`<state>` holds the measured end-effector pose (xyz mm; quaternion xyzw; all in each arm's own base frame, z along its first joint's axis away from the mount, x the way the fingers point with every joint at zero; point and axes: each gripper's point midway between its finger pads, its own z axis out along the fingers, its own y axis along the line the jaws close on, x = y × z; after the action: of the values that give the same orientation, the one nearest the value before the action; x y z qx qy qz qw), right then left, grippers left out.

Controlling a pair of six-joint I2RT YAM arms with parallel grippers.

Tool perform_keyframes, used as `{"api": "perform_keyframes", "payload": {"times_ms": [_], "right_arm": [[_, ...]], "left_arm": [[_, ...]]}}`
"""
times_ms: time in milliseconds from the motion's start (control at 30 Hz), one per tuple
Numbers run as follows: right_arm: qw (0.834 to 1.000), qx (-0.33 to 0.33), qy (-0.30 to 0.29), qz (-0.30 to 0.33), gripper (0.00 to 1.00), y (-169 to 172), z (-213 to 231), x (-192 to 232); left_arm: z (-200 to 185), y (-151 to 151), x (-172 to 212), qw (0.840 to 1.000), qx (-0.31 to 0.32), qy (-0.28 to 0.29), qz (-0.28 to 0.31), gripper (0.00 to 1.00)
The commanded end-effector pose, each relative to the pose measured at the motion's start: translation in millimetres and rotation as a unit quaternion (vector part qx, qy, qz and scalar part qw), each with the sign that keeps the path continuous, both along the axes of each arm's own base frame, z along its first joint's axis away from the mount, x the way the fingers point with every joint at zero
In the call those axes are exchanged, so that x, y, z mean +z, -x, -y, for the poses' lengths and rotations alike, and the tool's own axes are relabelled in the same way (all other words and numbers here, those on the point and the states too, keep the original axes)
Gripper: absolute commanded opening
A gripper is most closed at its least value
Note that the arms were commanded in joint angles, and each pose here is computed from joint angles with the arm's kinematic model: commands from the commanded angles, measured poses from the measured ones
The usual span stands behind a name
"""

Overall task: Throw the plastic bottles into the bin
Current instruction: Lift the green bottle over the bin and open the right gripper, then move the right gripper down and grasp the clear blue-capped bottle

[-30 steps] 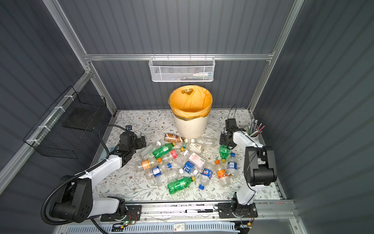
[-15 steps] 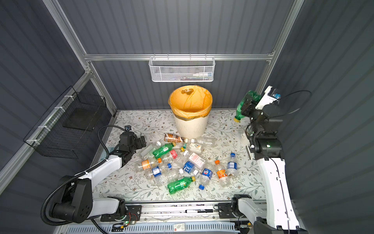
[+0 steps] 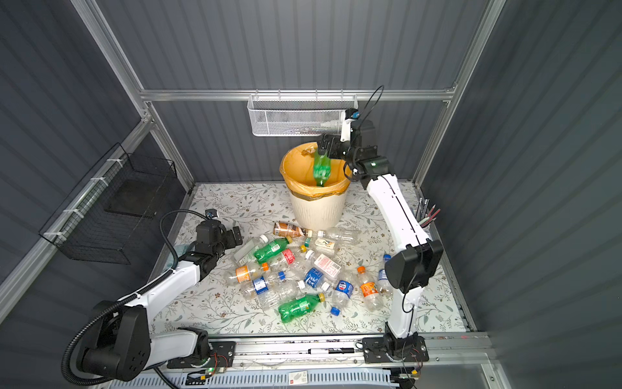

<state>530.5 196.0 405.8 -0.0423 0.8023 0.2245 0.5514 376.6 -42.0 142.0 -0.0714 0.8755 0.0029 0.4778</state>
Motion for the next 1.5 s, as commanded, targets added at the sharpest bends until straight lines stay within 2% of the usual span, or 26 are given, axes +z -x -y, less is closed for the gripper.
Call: {"api": "perform_keyframes", "payload": {"times_ms": [0, 67, 167, 367, 533, 633, 733, 1033, 1400, 1467], "right_arm": [[0.996, -0.062, 0.023, 0.059, 0.99, 45.8, 46.5, 51.9], [0.994, -0.087, 0.021, 0.068, 0.99, 63.0, 61.1, 45.3], [0.989, -0.138, 0.041, 0.028, 0.99, 88.6, 88.0, 13.6], [0.965, -0.222, 0.080, -0.115, 0.99, 161.7, 138.2, -113.4], [0.919, -0.291, 0.092, -0.251, 0.99, 231.2, 176.8, -221.1], [0.896, -0.326, 0.086, -0.291, 0.99, 264.1, 193.7, -256.3], [0.883, -0.342, 0.077, -0.312, 0.99, 284.8, 201.2, -275.2], [0.855, -0.363, 0.053, -0.367, 0.97, 299.9, 205.0, -325.3], [0.854, -0.339, 0.023, -0.394, 0.82, 284.0, 202.4, -353.7], [0.848, -0.334, 0.028, -0.411, 0.81, 284.2, 201.0, -363.2]], "left_arm": [[1.5, 9.8, -0.2, 1.000, -0.004, 0.001, -0.003, 1.00], [3.1, 10.7, 2.0, 1.000, -0.007, 0.000, 0.001, 1.00], [5.9, 10.8, 5.1, 1.000, -0.011, -0.005, 0.004, 1.00], [11.5, 14.2, 8.1, 1.000, -0.016, -0.010, 0.011, 1.00], [13.7, 16.7, 10.6, 1.000, -0.020, -0.013, 0.015, 1.00], [14.3, 18.4, 12.1, 1.000, -0.022, -0.014, 0.015, 1.00], [15.0, 19.5, 12.2, 1.000, -0.024, -0.013, 0.015, 1.00], [17.3, 20.0, 3.8, 1.000, -0.025, -0.009, 0.004, 1.00], [17.7, 21.2, -2.4, 1.000, -0.026, -0.009, -0.006, 1.00], [17.5, 21.0, -2.5, 1.000, -0.025, -0.009, -0.007, 1.00]]}}
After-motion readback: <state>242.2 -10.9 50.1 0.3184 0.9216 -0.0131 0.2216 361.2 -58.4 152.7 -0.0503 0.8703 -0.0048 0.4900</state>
